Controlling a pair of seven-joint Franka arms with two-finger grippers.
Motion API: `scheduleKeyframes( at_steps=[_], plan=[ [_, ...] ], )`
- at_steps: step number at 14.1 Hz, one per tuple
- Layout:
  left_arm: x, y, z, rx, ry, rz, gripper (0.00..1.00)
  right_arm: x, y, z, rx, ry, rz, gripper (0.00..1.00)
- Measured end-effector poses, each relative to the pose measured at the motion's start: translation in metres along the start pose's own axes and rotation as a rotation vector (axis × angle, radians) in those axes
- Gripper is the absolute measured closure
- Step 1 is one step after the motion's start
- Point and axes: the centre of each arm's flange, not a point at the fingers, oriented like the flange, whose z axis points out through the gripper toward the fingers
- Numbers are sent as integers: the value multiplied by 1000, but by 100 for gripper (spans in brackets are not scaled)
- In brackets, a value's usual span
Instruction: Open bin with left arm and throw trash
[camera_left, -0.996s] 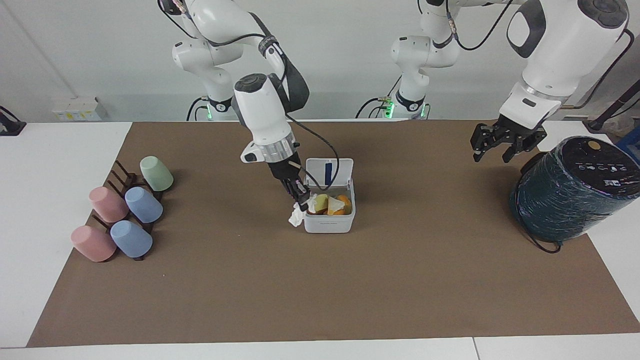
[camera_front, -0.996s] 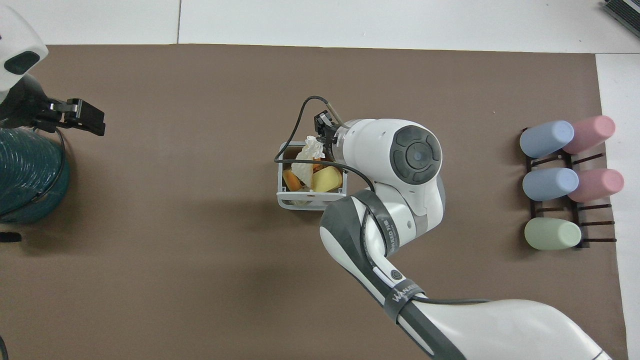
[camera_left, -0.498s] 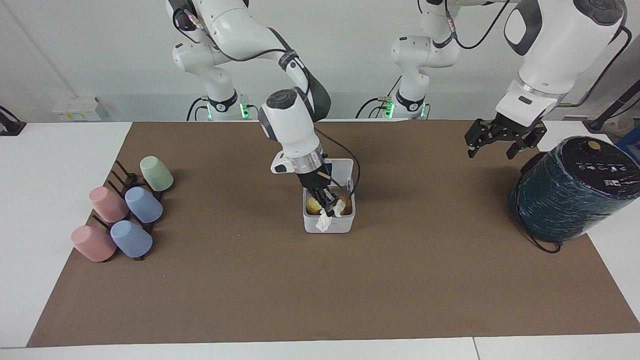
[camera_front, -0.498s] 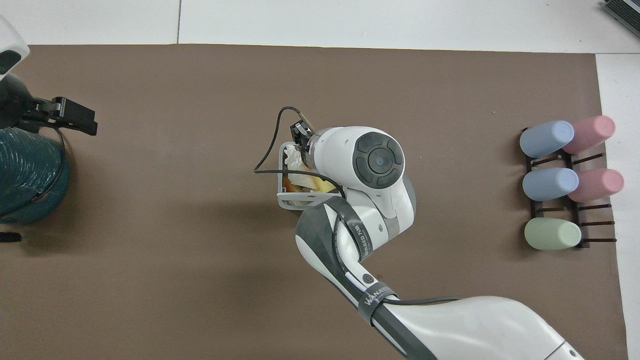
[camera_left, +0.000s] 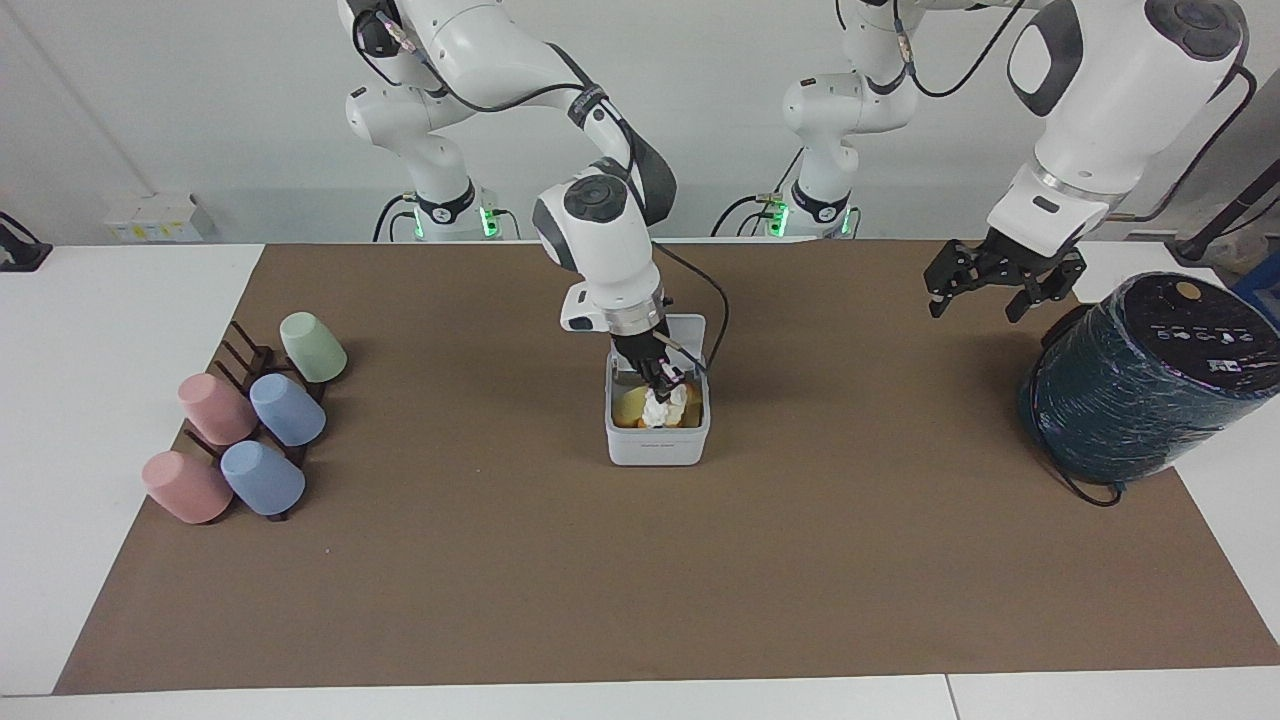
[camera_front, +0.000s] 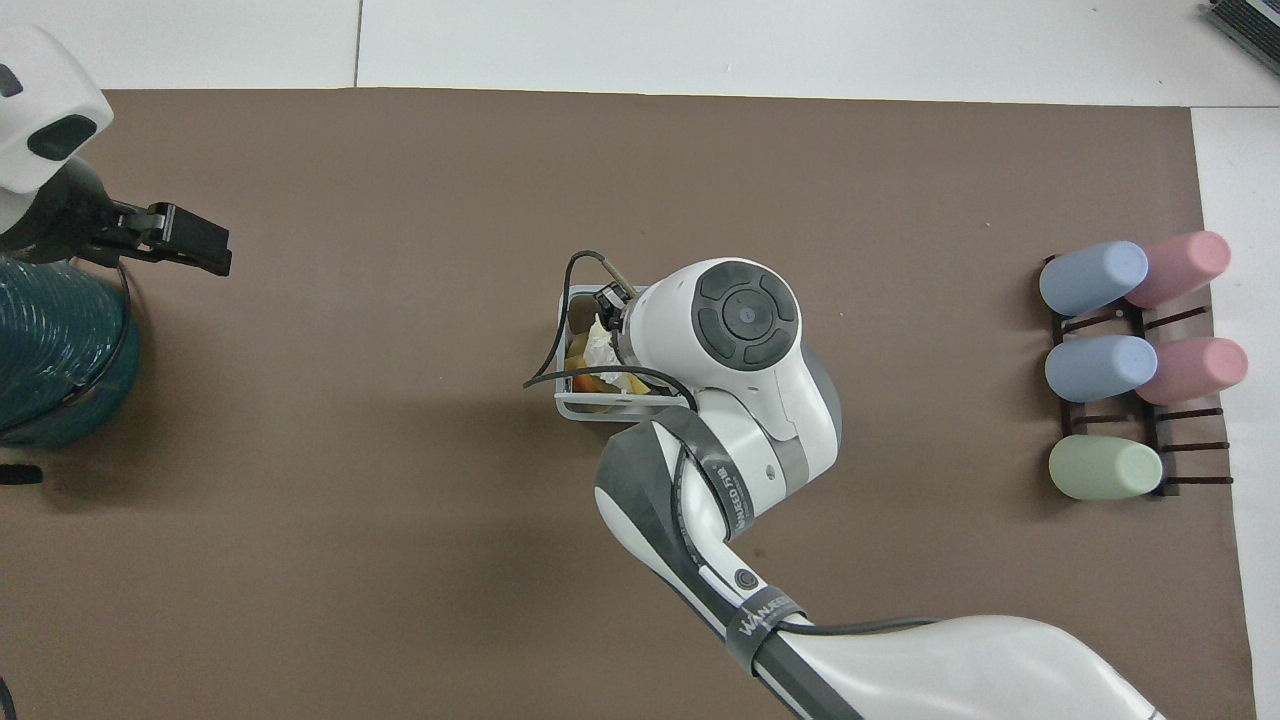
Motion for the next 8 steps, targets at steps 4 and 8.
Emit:
scheduleKeyframes(
  at_steps=[4, 8],
  plan=[
    [-1, 4, -2, 1, 4, 7, 0, 20, 0, -12, 14, 32, -17, 30],
    [-2, 4, -2, 4, 4, 8, 0, 53, -1, -45, 58, 57, -47, 0]
  ],
)
